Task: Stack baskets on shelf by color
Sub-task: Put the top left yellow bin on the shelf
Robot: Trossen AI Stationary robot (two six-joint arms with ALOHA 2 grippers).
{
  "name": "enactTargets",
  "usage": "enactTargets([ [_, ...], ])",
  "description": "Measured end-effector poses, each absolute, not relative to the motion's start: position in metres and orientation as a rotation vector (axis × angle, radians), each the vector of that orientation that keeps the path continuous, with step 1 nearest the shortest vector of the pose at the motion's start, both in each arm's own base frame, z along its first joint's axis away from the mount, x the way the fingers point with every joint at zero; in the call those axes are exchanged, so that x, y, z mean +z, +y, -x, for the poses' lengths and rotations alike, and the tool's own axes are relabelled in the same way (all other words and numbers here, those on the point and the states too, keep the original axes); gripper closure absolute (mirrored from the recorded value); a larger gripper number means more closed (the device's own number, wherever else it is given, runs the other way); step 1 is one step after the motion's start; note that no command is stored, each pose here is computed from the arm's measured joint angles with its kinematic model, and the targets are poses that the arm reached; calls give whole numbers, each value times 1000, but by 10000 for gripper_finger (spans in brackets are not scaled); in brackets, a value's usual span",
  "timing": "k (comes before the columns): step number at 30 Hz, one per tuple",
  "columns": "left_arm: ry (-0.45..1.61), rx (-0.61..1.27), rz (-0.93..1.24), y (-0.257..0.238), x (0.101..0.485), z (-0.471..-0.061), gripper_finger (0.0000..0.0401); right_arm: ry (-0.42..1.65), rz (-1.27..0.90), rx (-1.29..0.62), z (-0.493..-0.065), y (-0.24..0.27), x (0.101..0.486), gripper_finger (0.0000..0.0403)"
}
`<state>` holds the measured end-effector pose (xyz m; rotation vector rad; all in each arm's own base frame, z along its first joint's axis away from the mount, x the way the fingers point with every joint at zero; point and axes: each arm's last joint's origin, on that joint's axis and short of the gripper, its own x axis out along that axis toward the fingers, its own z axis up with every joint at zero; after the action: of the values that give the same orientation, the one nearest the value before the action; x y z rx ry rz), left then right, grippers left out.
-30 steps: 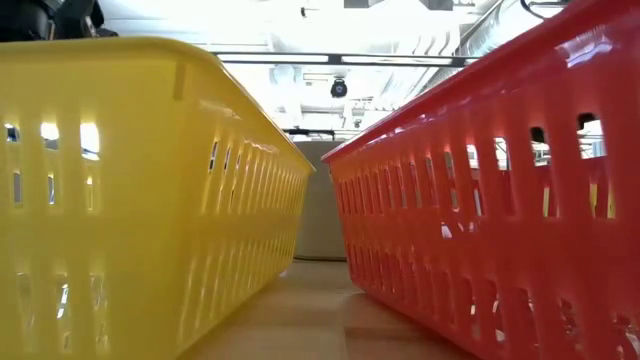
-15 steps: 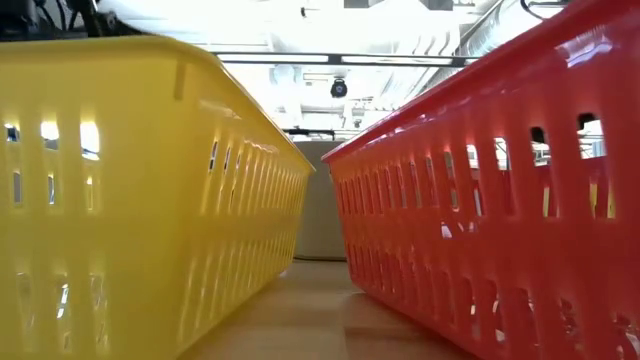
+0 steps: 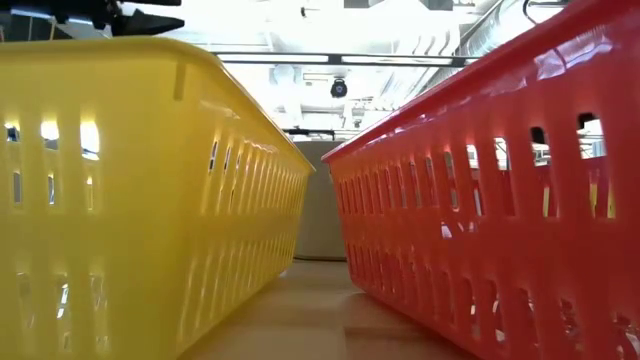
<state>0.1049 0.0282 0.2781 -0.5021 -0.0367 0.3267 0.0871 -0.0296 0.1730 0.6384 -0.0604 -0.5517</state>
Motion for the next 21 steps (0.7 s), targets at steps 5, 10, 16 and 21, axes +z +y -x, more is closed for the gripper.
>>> enactTargets([
  [5,129,320,427,30,291,-117,282,-118,-682,-532,-87,-30,178,249],
  [10,307,266,376,31,294,-129,282,-157,-692,-516,-88,-30,181,249],
  [16,535,199,336,32,276,-144,282,-179,-712,-509,-88,-30,183,249],
  [21,676,167,337,34,261,-156,282,-182,-726,-508,-88,-30,183,249],
])
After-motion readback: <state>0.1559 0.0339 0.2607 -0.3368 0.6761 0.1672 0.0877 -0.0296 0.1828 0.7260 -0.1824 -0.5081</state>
